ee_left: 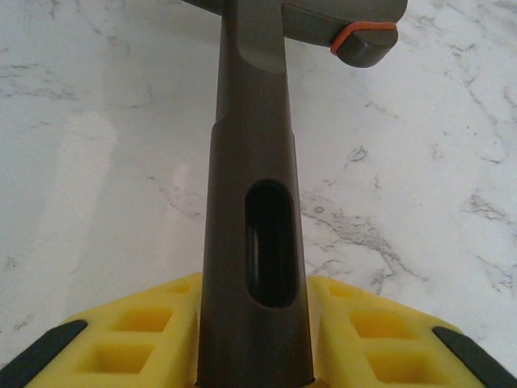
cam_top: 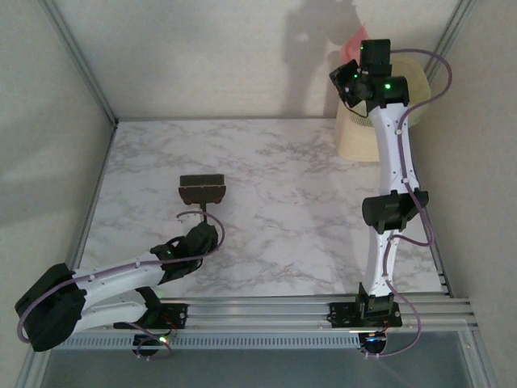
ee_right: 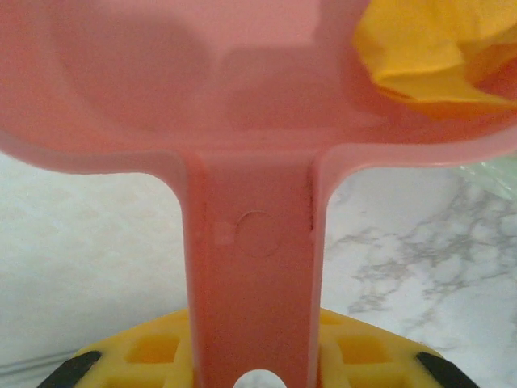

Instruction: Sweep away the paper scraps from the table

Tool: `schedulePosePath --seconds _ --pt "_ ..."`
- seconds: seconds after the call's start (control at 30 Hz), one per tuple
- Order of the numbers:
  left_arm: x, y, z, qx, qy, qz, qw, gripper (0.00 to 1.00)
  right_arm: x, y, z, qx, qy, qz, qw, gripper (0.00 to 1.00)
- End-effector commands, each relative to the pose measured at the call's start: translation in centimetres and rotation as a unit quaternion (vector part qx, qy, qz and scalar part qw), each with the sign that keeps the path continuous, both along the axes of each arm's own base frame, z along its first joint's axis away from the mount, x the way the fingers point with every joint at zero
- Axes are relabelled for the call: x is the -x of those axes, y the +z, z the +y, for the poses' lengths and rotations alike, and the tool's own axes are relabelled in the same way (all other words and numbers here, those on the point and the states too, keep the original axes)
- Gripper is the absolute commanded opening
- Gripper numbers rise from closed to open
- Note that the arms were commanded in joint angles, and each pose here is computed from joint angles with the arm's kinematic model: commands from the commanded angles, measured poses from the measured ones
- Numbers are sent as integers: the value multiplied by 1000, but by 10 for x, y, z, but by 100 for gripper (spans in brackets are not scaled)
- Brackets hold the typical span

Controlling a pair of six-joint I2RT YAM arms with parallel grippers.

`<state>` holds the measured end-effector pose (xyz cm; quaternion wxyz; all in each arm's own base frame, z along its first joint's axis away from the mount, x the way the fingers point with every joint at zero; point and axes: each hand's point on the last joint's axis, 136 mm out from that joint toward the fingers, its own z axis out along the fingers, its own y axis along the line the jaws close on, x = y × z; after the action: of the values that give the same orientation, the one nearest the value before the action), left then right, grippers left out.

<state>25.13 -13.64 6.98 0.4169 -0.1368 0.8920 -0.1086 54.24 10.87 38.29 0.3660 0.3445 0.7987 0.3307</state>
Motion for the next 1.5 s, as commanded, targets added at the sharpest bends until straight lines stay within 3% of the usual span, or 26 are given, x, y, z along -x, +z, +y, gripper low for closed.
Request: schedulePosePath --seconds 0.0,0.17,0.4,0.63,0.73,1.13,1.47 --pt "-9 23 -3 23 6 -47 999 0 -17 11 4 -85 -9 -18 996 0" --pt "-9 27 4 20 18 -61 998 0 -28 -2 -10 -135 -51 2 989 0" --pt "-9 29 10 14 30 -66 997 0 -39 5 -22 -192 -37 -15 981 0" --pt "-8 27 8 16 27 -63 998 0 -35 7 -61 -306 -73 -75 946 0" --pt "-8 27 8 17 27 -63 998 0 -30 9 -77 -316 -84 -84 941 0" --pt "-8 25 9 13 30 -62 998 0 -49 33 -74 -381 -13 -151 912 0" --pt "-10 21 6 6 25 -52 998 0 -51 62 -65 -387 49 -214 896 0"
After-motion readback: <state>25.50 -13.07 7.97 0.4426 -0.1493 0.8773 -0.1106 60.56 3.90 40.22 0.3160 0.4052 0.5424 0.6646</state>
